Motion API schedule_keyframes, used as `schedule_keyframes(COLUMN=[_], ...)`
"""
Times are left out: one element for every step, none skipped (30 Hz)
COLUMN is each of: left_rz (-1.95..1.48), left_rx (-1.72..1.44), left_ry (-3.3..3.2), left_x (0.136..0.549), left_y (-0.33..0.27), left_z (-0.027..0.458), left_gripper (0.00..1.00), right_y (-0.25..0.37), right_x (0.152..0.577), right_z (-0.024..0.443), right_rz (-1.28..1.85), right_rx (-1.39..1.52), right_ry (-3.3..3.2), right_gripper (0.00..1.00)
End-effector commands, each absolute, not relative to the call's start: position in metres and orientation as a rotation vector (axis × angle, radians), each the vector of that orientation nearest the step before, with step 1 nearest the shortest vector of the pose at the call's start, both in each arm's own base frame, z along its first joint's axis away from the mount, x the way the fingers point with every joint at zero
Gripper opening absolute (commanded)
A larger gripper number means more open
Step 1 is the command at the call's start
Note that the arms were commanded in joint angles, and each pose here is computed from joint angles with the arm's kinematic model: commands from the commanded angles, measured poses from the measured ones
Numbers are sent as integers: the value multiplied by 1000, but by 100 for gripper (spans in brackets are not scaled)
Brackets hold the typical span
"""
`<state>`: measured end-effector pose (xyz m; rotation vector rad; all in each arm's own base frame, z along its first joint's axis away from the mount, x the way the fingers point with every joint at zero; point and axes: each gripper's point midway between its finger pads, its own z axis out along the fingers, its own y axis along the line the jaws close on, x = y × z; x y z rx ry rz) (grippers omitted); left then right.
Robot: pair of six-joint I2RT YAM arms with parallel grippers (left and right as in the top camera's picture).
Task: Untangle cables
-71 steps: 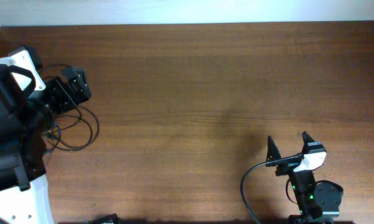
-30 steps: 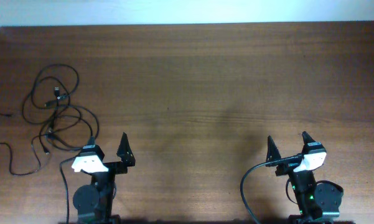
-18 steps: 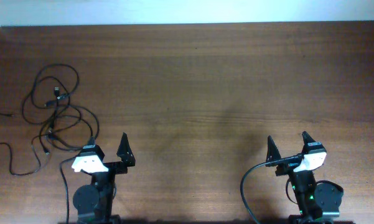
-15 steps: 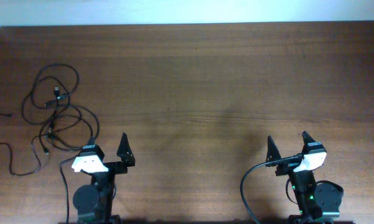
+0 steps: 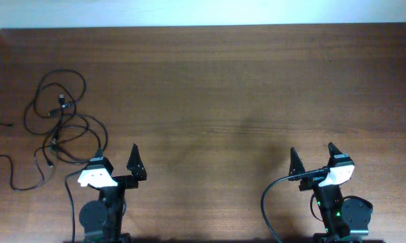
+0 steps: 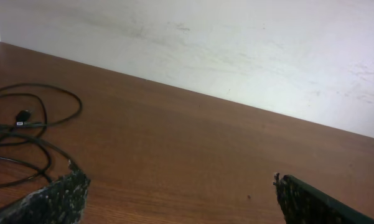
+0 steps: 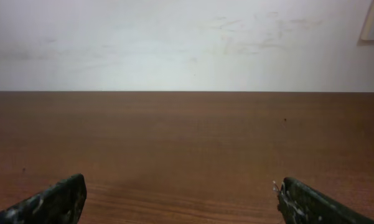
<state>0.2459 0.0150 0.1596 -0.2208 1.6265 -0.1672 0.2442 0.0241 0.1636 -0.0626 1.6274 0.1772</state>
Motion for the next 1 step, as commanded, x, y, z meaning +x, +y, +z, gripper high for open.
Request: schedule_keyframes(left_rz=[-166], left_rx=[-227], left_ry=[1637], left_x=[246], left_y=[15], left_z=[157], left_gripper=[99], right_y=[25], right_x=[244], right_z=[161], right_rz=[177], right_rx=[-73], right_ry=[1630], right_gripper=[99])
